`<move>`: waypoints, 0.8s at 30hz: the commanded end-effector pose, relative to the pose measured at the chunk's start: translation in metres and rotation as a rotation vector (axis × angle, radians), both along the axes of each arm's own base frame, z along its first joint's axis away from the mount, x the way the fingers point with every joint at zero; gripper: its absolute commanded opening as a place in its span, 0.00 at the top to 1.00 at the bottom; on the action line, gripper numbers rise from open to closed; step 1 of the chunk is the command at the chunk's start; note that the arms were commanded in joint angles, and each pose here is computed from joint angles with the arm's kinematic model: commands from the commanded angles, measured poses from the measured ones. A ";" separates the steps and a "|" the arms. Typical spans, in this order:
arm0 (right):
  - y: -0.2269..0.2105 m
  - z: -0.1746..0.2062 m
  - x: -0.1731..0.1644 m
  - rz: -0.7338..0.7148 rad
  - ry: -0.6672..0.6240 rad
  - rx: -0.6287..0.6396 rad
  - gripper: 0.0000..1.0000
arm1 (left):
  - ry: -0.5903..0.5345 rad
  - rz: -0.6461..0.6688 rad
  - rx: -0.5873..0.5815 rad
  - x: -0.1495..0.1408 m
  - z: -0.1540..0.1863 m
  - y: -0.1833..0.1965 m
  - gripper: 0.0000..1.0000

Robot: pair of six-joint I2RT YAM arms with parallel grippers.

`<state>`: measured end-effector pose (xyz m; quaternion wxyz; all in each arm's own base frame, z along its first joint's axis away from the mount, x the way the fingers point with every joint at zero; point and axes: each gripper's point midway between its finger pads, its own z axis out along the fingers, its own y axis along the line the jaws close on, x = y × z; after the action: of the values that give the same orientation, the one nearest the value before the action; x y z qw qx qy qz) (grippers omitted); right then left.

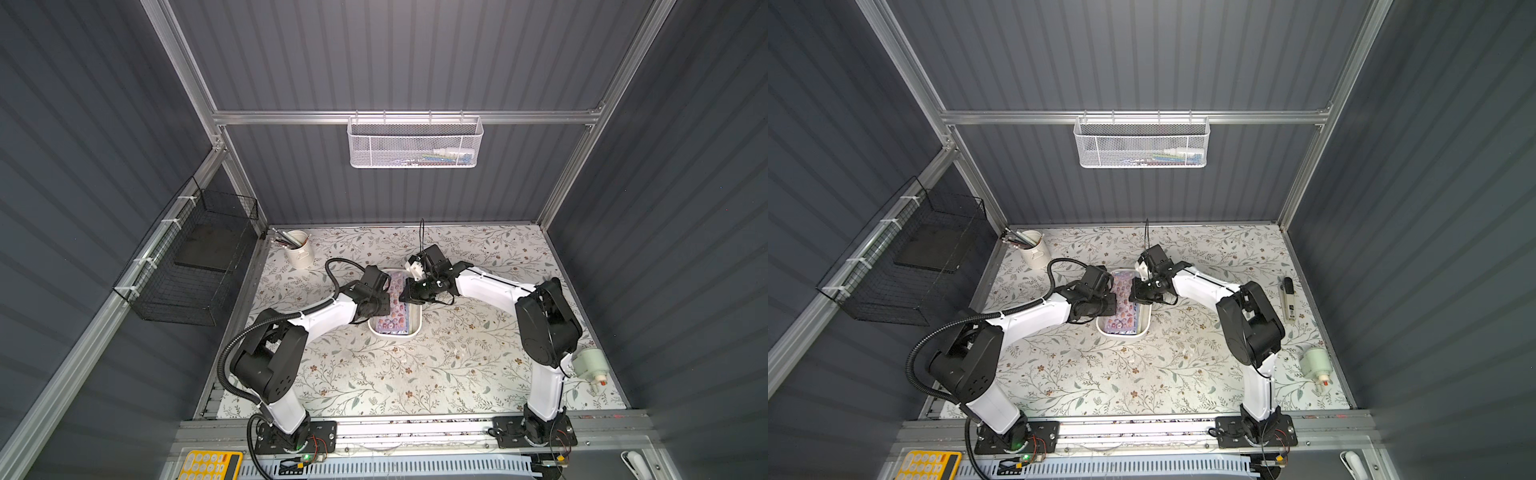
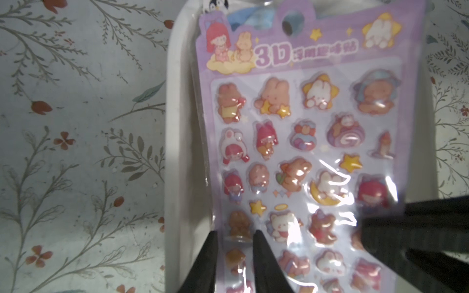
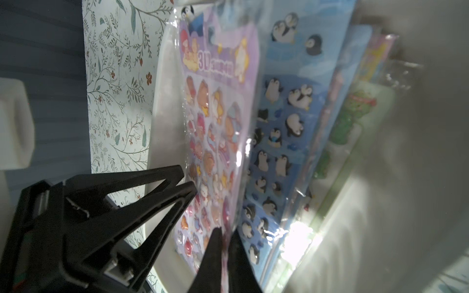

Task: Take the stickers out of the storage box
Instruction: Pick up the sticker from the storage box.

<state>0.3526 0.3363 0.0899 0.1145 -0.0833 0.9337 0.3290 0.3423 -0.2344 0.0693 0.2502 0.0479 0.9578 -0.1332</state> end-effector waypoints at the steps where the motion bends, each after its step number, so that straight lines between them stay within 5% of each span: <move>1: 0.000 0.011 -0.003 0.008 -0.019 0.009 0.94 | -0.009 0.004 -0.030 0.000 0.016 -0.003 0.72; 24: -0.065 0.115 0.004 0.066 -0.098 0.104 0.98 | -0.107 0.008 0.038 -0.014 0.066 0.027 0.65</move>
<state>0.3643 0.2826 0.1858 0.1607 -0.0992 0.9135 0.3603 0.3337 -0.2161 0.1305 0.2996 0.0472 0.9442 -0.1284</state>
